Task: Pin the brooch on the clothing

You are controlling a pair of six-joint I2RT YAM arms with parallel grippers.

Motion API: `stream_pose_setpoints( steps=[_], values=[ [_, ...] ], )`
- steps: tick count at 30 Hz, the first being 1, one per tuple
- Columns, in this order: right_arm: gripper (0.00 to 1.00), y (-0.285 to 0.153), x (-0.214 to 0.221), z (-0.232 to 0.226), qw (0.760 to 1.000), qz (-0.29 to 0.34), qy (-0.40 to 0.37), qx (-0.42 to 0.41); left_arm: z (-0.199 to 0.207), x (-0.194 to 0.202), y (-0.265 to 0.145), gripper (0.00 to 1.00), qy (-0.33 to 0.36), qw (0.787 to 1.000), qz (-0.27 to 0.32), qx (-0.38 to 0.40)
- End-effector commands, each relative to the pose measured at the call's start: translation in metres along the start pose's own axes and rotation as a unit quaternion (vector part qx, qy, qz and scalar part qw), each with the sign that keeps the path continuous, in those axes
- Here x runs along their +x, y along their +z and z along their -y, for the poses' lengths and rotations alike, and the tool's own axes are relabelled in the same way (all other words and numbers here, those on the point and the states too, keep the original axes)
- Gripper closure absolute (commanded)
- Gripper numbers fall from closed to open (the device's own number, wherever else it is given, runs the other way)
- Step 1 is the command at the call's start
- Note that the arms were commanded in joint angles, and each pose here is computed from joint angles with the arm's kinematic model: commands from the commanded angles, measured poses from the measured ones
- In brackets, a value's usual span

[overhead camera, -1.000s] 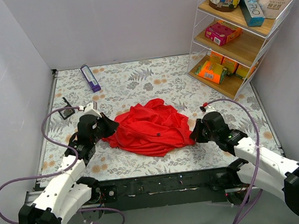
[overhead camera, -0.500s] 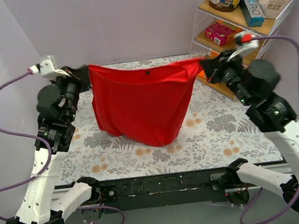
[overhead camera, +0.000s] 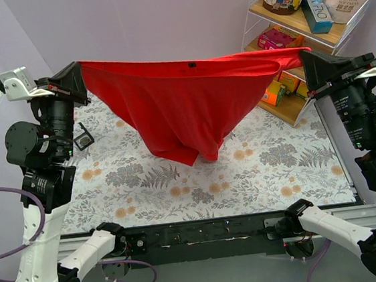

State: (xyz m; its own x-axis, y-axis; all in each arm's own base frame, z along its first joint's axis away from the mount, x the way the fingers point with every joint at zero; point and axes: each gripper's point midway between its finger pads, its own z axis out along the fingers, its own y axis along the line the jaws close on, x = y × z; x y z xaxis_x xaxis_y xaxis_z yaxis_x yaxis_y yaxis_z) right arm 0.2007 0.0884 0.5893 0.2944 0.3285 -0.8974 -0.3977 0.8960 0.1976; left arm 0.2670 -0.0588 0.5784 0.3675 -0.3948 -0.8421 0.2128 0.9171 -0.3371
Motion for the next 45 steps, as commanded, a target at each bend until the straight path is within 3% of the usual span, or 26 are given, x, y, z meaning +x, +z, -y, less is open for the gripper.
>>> stream_pose_setpoints(
  steps=[1, 7, 11, 18, 22, 28, 31, 35, 38, 42, 43, 45],
  values=[
    [0.99, -0.015, -0.039, 0.012, 0.997, 0.066, -0.011, 0.025, -0.004, -0.023, -0.013, 1.0, 0.0, 0.999, 0.035, -0.006],
    [0.99, -0.014, -0.068, -0.007, 0.994, 0.102, -0.016, -0.022, 0.026, -0.057, -0.017, 1.0, 0.017, 0.995, 0.075, 0.068],
    [0.99, -0.021, -0.102, -0.025, 0.986, 0.149, -0.018, -0.068, 0.05, -0.102, -0.03, 1.0, 0.025, 0.984, 0.13, 0.123],
    [0.99, -0.059, -0.17, -0.046, 0.957, 0.261, -0.011, -0.129, 0.089, -0.206, -0.085, 1.0, 0.022, 0.944, 0.253, 0.212],
    [0.99, -0.079, -0.2, -0.053, 0.941, 0.302, -0.012, -0.15, 0.099, -0.241, -0.103, 1.0, 0.023, 0.93, 0.286, 0.231],
    [0.99, -0.076, -0.213, -0.054, 0.938, 0.314, -0.026, -0.145, 0.106, -0.256, -0.111, 1.0, 0.015, 0.919, 0.305, 0.247],
    [0.99, -0.047, -0.196, -0.052, 0.95, 0.283, -0.034, -0.13, 0.102, -0.241, -0.092, 1.0, 0.015, 0.927, 0.292, 0.234],
    [0.99, 0.024, -0.133, -0.039, 0.975, 0.193, -0.075, -0.075, 0.085, -0.186, -0.028, 1.0, 0.061, 0.954, 0.237, 0.172],
    [0.99, 0.072, -0.072, -0.025, 0.985, 0.132, -0.103, -0.034, 0.057, -0.104, 0.047, 1.0, 0.103, 0.978, 0.152, 0.096],
    [0.99, 0.144, 0.047, 0.005, 0.986, 0.034, -0.162, 0.006, 0.019, 0.011, 0.121, 1.0, 0.164, 0.983, 0.065, 0.043],
    [0.99, 0.157, 0.074, 0.007, 0.987, 0.015, -0.16, -0.018, 0.009, 0.061, 0.148, 1.0, 0.169, 0.985, 0.025, 0.041],
    [0.99, 0.193, 0.148, 0.049, 0.987, -0.043, -0.155, -0.007, -0.025, 0.113, 0.175, 1.0, 0.184, 0.983, -0.019, 0.016]
  ],
)
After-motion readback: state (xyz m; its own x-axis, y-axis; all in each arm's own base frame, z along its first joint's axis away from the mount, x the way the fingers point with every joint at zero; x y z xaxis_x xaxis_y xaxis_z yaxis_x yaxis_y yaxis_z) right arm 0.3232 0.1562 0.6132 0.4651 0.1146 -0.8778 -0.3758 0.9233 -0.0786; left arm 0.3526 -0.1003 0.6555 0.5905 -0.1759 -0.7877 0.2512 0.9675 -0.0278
